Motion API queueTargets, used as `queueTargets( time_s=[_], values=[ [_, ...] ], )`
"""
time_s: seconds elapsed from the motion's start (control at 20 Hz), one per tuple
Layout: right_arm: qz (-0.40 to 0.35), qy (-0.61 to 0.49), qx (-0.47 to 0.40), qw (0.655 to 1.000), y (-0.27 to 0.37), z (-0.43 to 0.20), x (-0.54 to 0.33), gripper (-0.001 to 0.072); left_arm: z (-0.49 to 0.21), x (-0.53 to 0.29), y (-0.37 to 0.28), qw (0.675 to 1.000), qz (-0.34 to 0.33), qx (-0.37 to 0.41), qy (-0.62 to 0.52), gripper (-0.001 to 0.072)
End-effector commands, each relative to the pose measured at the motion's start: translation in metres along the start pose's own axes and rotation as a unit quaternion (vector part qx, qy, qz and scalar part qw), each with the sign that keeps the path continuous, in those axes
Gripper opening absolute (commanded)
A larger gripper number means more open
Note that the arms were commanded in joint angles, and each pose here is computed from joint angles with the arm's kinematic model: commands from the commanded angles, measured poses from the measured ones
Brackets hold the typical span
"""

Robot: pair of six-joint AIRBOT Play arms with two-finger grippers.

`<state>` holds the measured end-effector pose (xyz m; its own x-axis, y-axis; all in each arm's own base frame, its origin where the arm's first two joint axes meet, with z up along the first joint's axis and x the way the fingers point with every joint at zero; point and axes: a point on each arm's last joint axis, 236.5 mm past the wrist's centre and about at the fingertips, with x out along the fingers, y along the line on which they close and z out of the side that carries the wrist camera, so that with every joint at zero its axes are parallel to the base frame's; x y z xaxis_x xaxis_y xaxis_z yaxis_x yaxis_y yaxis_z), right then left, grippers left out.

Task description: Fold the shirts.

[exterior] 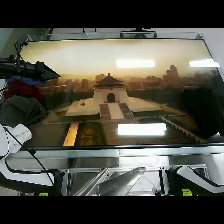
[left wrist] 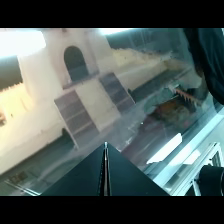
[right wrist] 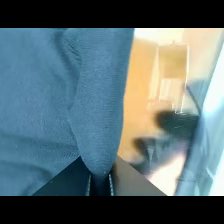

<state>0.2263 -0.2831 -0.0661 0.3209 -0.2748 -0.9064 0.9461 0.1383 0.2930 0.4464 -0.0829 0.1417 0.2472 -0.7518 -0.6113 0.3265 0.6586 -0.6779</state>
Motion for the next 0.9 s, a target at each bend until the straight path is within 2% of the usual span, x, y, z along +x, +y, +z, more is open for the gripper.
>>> queueTargets(
  time_s=[0.0, 0.1, 0.15, 0.2, 0.25, 0.45, 0.65, 0.7, 0.75, 0.8, 0.85],
  values=[
    [-0.017, 0.004, 0.011, 1.0, -0.024, 0.004, -0.002, 0.0021, 0.0, 0.0, -0.001, 1.0, -0.001, 0.0, 0.001, 0.0017],
    [-0.023, 0.016, 0.01, 1.0, -0.029, -0.002, -0.001, 0.0023, 0.0, 0.0, -0.001, 1.0, -0.001, 0.0, 0.001, 0.0017],
    [-0.024, 0.021, 0.006, 0.999, -0.029, -0.004, -0.001, 0.008, 0.0, 0.0, -0.001, 1.0, -0.001, 0.0, 0.001, 0.0017],
    [-0.024, 0.029, -0.001, 0.999, -0.029, -0.008, -0.001, 0.038, -0.001, 0.0, -0.001, 1.0, -0.001, 0.0, 0.001, 0.0017],
    [-0.023, 0.043, -0.019, 0.999, -0.028, -0.014, -0.003, 0.0716, 0.0, 0.0, -0.001, 1.0, -0.001, 0.0, 0.001, 0.0017],
    [-0.022, 0.061, -0.054, 0.996, -0.02, -0.011, -0.03, 0.0698, 0.001, -0.001, -0.003, 1.0, -0.004, 0.002, -0.002, 0.0018],
    [0.038, 0.008, -0.095, 0.995, 0.044, 0.024, -0.095, 0.068, 0.023, -0.021, -0.021, 0.998, 0.01, 0.044, -0.032, 0.0016],
    [0.06, 0.003, -0.121, 0.991, 0.067, 0.022, -0.11, 0.0476, 0.029, -0.027, -0.027, 0.998, 0.014, 0.053, -0.042, 0.0005],
    [0.086, 0.001, -0.161, 0.983, 0.093, 0.015, -0.122, 0.0201, 0.034, -0.032, -0.032, 0.997, 0.017, 0.057, -0.05, 0.0008],
    [0.118, 0.004, -0.19, 0.975, 0.121, 0.0, -0.133, 0.0058, 0.038, -0.037, -0.037, 0.996, 0.021, 0.062, -0.057, 0.0008],
    [0.144, 0.008, -0.212, 0.967, 0.144, -0.016, -0.14, 0.0023, 0.041, -0.039, -0.04, 0.996, 0.022, 0.063, -0.061, 0.0008]
  ],
)
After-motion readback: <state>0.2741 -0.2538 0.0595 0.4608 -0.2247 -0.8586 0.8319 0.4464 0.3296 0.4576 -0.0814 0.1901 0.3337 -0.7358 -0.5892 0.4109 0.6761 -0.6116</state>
